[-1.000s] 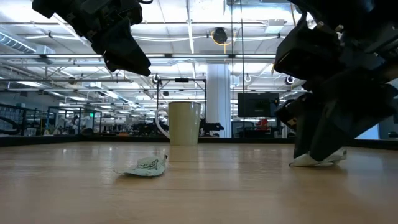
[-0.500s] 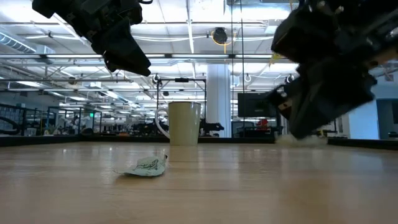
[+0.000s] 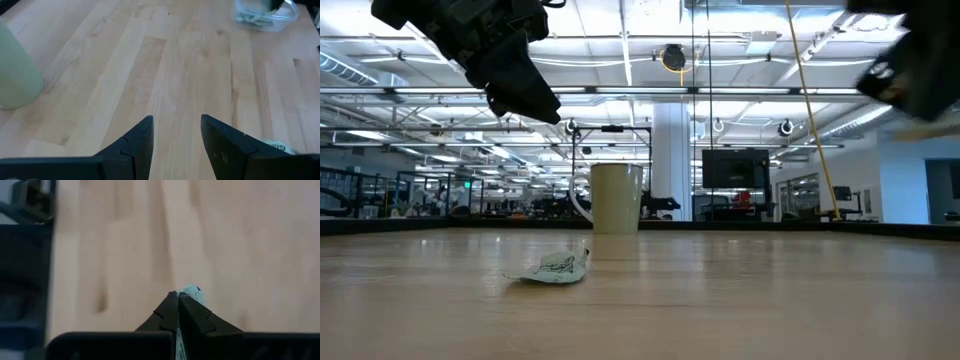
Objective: Pick and place Stevia / Truvia into bins
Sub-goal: Put the stevia packet into the transparent bin
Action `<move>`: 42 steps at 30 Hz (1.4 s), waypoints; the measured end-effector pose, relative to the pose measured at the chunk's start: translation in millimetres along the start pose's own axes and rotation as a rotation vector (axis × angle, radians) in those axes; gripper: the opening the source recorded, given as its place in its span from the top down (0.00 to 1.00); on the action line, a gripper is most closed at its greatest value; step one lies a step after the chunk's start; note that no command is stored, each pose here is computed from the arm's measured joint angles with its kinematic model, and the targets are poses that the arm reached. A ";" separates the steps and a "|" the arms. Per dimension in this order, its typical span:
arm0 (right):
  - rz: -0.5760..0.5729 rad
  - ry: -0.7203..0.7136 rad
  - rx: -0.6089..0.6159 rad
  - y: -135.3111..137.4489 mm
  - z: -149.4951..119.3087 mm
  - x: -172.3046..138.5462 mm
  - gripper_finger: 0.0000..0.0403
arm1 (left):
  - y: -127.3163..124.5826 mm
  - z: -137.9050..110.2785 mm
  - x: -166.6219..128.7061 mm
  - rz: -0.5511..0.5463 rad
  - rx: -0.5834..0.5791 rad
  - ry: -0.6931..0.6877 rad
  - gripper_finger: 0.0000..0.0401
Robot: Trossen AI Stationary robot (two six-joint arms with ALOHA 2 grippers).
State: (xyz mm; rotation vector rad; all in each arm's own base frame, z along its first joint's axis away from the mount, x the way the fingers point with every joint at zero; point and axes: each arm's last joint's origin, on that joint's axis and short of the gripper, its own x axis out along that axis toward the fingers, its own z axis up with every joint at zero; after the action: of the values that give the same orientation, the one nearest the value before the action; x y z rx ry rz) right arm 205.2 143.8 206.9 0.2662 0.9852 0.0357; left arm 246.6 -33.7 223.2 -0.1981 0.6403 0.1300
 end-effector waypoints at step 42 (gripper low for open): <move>-0.219 0.155 0.074 -8.9 -77.0 -8.8 0.73 | -1.4 -3.6 -0.5 0.003 -0.064 0.030 0.58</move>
State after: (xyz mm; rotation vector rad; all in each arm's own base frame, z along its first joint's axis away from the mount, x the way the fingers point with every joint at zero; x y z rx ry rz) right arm 135.8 149.8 171.8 0.2244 1.1663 -0.1827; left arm 244.4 -35.8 220.8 -0.2612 0.6671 0.1512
